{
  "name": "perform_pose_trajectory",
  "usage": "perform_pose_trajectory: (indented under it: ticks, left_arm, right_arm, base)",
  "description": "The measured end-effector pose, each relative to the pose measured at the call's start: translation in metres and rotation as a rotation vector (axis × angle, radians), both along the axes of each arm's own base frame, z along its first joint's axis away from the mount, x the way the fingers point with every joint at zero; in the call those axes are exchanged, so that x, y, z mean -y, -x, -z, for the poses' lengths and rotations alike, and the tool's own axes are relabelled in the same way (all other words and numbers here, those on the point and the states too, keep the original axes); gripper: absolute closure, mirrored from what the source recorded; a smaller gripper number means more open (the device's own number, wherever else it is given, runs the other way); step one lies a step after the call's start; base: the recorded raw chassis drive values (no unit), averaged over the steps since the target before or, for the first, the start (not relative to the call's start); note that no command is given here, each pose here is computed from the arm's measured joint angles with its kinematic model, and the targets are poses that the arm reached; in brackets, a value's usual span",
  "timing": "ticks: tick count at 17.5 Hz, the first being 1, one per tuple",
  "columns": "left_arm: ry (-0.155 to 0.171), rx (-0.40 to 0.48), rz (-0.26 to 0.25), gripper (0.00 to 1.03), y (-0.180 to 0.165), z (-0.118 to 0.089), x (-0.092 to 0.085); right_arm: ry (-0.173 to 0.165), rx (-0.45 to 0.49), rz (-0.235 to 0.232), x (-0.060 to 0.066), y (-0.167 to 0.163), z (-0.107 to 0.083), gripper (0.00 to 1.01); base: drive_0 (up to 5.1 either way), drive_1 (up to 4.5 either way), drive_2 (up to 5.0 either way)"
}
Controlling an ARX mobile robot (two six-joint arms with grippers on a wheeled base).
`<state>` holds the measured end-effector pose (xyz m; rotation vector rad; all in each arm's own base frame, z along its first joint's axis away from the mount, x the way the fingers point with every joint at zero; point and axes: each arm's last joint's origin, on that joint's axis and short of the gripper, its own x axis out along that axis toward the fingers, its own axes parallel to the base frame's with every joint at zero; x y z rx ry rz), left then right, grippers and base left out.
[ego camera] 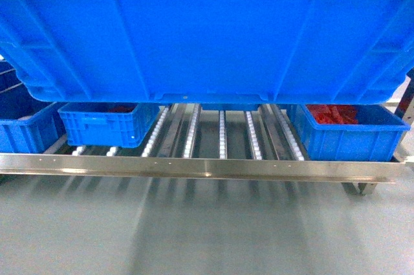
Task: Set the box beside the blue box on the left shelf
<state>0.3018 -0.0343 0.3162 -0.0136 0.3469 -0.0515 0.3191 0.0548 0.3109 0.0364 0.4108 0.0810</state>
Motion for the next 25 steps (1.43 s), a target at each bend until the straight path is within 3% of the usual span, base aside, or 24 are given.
perform_pose_trajectory:
  ticks: [10, 25]
  left_arm:
    - [0.000, 0.003, -0.001, 0.98, 0.0006, -0.0009, -0.0003]
    - [0.000, 0.005, -0.002, 0.98, 0.0006, -0.0010, -0.0003]
  right_arm:
    - [-0.003, 0.001, 0.000, -0.0001, -0.0005, 0.0003, 0.94]
    - [-0.003, 0.002, 0.000, 0.0000, -0.0006, 0.0002, 0.94]
  base:
    - [-5.0, 2.44, 2.4]
    - [0.0, 0.00, 0.0]
